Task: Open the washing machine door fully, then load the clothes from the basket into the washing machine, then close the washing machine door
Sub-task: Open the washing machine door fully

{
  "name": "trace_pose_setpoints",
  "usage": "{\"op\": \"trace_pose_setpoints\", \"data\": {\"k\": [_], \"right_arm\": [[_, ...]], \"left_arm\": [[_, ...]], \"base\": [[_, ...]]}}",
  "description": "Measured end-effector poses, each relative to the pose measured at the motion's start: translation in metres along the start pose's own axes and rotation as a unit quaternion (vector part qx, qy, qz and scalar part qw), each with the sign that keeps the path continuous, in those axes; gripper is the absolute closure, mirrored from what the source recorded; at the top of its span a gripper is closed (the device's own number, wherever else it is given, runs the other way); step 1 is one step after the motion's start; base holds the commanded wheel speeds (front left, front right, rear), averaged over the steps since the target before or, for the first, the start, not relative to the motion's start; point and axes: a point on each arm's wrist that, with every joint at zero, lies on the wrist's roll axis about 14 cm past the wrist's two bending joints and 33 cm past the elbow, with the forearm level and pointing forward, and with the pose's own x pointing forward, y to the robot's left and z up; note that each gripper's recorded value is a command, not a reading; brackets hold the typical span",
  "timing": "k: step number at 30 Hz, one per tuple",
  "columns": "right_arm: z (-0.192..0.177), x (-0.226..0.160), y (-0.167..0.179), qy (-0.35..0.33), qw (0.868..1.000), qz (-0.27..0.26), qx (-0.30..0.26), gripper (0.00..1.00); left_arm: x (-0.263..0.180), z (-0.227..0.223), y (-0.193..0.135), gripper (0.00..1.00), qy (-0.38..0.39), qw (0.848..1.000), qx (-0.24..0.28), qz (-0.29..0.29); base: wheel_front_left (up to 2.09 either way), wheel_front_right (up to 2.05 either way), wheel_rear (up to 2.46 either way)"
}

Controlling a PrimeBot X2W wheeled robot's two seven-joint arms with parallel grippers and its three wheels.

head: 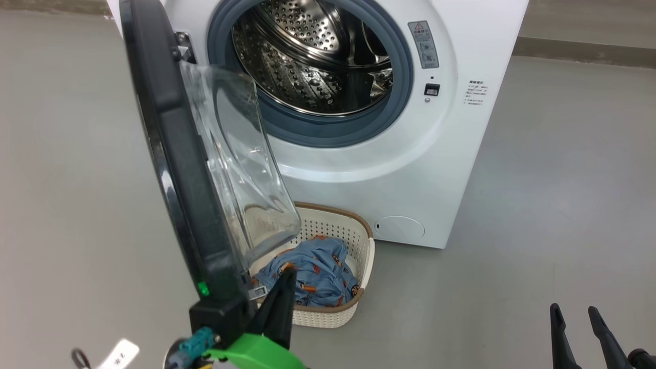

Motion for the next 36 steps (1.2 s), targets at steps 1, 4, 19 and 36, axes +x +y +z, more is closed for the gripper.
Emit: {"op": "trace_pose_setpoints", "data": {"k": [1, 4, 19, 36], "right_arm": [[-0.001, 0.000, 0.000, 0.001, 1.000, 0.000, 0.000, 0.00], [-0.003, 0.001, 0.000, 0.004, 1.000, 0.000, 0.000, 0.00], [-0.010, 0.003, 0.005, 0.014, 1.000, 0.009, 0.001, 0.00], [-0.020, 0.011, 0.021, 0.029, 0.999, 0.033, 0.005, 0.00]], "left_arm": [[-0.001, -0.006, 0.004, 1.00, 0.006, 1.000, -0.001, 0.008], [-0.004, -0.020, 0.014, 1.00, 0.019, 0.999, -0.010, 0.027], [-0.007, -0.037, 0.041, 1.00, 0.023, 0.997, 0.010, 0.079], [-0.015, -0.039, 0.070, 1.00, 0.019, 0.991, 0.032, 0.130]], "base": [[0.00, 0.00, 0.00], [0.00, 0.00, 0.00], [0.00, 0.00, 0.00], [0.00, 0.00, 0.00]]}}
